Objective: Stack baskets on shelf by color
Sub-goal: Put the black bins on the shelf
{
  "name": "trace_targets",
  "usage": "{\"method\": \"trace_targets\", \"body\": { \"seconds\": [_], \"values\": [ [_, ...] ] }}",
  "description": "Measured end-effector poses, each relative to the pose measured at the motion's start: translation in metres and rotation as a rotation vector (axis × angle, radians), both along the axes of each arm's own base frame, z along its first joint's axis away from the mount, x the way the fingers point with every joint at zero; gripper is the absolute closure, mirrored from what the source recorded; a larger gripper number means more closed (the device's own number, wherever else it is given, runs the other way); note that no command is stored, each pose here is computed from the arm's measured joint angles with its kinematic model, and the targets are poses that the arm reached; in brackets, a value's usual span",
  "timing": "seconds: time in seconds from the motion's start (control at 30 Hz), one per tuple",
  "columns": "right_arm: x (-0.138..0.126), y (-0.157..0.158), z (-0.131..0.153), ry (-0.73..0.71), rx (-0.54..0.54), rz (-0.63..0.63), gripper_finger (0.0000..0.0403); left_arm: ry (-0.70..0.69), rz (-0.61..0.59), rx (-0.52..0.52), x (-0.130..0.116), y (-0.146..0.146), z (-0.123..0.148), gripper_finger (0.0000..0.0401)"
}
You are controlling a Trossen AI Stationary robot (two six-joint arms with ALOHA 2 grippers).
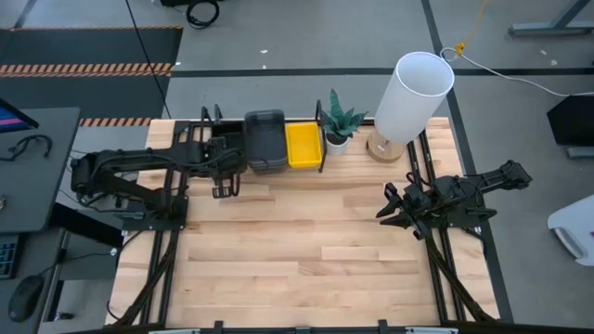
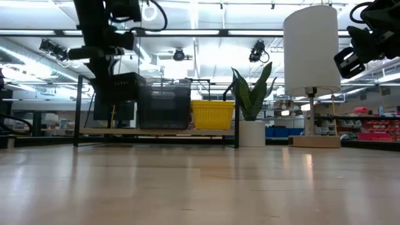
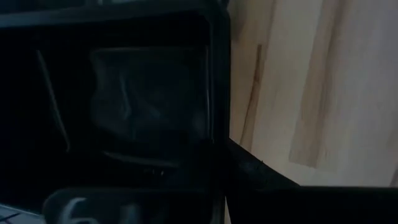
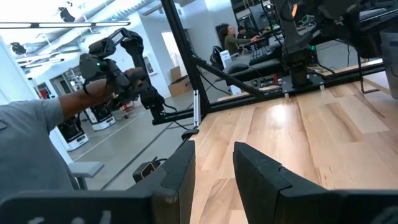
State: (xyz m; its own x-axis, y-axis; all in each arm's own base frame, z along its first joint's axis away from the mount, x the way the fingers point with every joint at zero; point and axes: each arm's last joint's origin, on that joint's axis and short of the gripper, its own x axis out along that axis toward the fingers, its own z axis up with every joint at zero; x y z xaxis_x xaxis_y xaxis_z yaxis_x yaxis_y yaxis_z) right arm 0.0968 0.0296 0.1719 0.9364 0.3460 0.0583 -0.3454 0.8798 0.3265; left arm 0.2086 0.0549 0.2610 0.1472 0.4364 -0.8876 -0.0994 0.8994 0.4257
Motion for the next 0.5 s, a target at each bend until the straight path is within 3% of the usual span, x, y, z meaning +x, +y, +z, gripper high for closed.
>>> {"method": "trace_targets", "body": {
  "seconds": [0.3,0.5],
  "values": [
    [0.0,0.0,0.0,0.0,0.0,0.0,0.0288,0.007,0.0,-0.055,-0.003,0.012,-0.014,0.0372],
    [0.0,0.0,0.0,0.0,0.0,0.0,0.0288,-0.003,0.054,-0.04,-0.004,0.012,-0.014,0.0344]
  ]
}}
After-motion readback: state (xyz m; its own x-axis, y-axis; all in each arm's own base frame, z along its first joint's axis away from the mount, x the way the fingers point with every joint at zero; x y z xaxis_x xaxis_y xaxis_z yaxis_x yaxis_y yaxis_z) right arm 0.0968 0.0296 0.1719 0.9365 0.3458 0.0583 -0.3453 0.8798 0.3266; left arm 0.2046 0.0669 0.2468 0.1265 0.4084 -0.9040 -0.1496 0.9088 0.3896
